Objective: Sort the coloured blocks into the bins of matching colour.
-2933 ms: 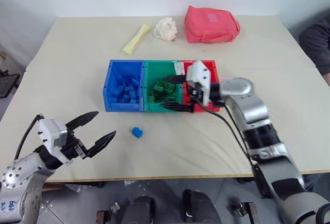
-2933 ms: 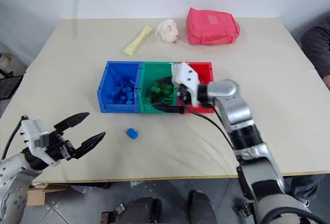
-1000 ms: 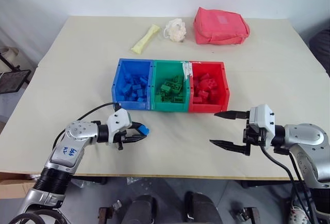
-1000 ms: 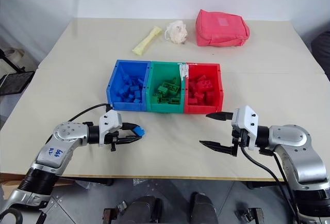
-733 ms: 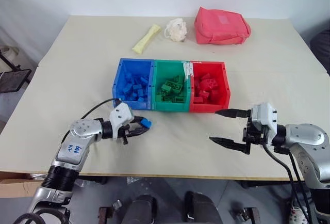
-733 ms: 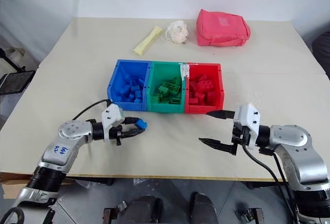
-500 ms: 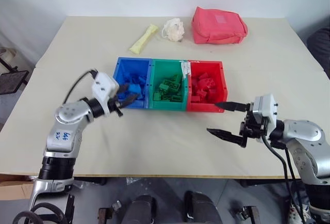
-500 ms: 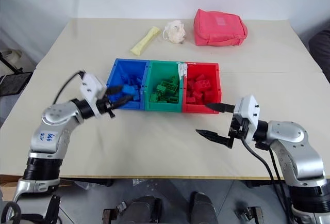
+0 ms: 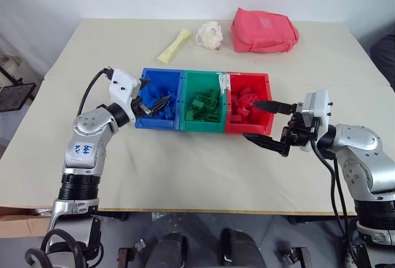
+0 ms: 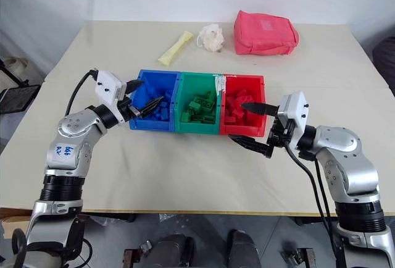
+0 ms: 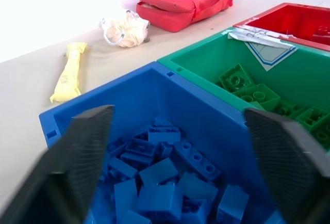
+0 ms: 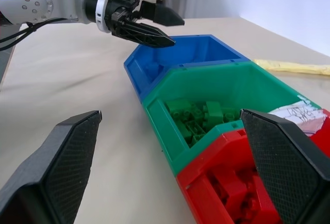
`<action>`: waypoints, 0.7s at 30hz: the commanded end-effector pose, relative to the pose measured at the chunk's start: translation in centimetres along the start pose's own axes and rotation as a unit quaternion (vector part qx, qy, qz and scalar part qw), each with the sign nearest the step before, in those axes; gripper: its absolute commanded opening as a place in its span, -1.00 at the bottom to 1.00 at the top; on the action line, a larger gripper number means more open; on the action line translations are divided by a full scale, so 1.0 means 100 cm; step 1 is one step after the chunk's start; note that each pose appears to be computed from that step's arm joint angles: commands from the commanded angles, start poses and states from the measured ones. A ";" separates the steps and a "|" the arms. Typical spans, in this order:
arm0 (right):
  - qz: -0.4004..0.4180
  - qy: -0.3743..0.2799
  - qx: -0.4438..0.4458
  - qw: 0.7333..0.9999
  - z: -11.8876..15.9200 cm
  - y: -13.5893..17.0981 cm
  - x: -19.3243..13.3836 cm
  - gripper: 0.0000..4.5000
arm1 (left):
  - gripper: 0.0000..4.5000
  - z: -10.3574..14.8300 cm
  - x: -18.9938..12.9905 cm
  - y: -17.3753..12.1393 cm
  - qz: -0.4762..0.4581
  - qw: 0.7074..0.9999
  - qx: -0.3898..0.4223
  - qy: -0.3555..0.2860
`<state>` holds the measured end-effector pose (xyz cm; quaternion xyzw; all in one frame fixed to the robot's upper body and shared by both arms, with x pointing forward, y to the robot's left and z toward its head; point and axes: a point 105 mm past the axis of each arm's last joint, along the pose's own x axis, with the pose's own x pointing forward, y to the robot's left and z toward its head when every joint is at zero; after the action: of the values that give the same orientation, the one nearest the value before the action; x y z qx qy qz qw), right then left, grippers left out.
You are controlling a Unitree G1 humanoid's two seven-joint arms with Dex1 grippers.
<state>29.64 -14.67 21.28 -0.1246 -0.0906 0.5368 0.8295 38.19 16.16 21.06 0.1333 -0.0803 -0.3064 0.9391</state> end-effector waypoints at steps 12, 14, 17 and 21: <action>0.021 0.047 -0.020 0.998 -0.010 -0.019 -0.021 1.00 | 0.97 -0.001 -0.062 -0.006 -0.094 0.995 -0.013 0.021; 0.034 0.088 -0.024 0.995 -0.022 -0.024 -0.037 1.00 | 0.97 -0.010 -0.087 0.000 -0.103 0.993 -0.027 0.045; 0.053 0.120 -0.021 0.991 -0.032 -0.027 -0.056 1.00 | 0.97 -0.017 -0.114 0.007 -0.095 0.993 -0.038 0.058; 0.045 0.121 -0.016 0.991 -0.033 -0.034 -0.075 1.00 | 0.97 -0.028 -0.141 0.009 -0.087 0.991 -0.051 0.089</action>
<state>30.73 -22.03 17.55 -0.1868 0.0284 0.5608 0.8061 28.72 25.68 16.46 0.1091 0.0520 -0.3728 0.9200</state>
